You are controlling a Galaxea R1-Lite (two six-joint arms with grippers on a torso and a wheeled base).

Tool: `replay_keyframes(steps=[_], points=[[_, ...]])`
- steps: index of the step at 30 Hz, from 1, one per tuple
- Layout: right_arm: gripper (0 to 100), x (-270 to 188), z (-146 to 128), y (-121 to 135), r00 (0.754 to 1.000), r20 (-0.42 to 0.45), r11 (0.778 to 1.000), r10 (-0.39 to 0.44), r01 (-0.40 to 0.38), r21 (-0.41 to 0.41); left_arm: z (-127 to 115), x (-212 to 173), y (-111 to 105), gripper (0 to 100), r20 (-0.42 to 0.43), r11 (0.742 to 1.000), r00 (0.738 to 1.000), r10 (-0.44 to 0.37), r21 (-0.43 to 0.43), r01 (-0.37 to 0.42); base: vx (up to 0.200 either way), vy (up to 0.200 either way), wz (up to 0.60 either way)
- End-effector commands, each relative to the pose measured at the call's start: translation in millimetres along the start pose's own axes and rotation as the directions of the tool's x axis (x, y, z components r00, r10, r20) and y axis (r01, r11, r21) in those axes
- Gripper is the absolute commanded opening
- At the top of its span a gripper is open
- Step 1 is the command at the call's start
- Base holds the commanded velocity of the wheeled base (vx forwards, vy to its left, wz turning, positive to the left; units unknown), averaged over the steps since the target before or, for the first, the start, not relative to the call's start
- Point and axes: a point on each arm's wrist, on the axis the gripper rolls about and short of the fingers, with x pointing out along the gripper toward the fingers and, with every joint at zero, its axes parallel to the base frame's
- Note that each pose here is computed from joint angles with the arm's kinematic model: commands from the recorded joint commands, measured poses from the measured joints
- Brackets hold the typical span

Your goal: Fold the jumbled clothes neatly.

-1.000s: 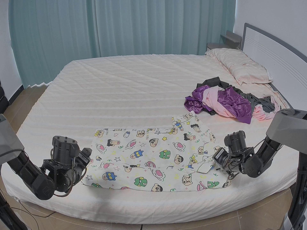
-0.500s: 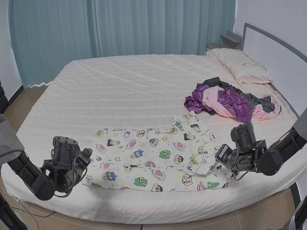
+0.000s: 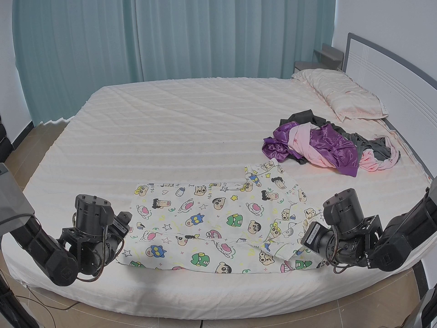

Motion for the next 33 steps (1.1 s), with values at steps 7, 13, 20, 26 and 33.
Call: replay_keyframes(steps=[7,13,20,26,33], points=[[100,-12,-24,-7,0.999,-0.045,0.998,-0.008,0.005,-0.067,0,0,0,100,-0.001,1.000,1.000,-0.001,0.001,0.001,0.000,0.000,0.00],[100,-25,-29,-7,0.998,-0.055,0.996,0.022,-0.027,-0.085,-1,0,0,100,-0.003,1.000,1.000,0.000,0.002,0.000,0.000,0.000,0.00],[100,-3,-14,-5,0.998,-0.060,0.999,0.008,-0.010,-0.038,-4,-3,-1,100,-0.010,1.000,1.000,-0.010,0.010,0.010,0.000,0.000,0.00],[100,28,-22,14,0.993,-0.115,0.998,0.024,-0.030,-0.052,-4,-4,-2,100,-0.003,1.000,1.000,-0.018,0.008,0.018,0.000,0.000,0.00],[100,73,-41,40,0.989,-0.142,0.995,0.034,-0.047,-0.084,-4,-4,-3,100,0.006,0.999,0.999,-0.036,0.006,0.036,0.000,0.000,0.00]])
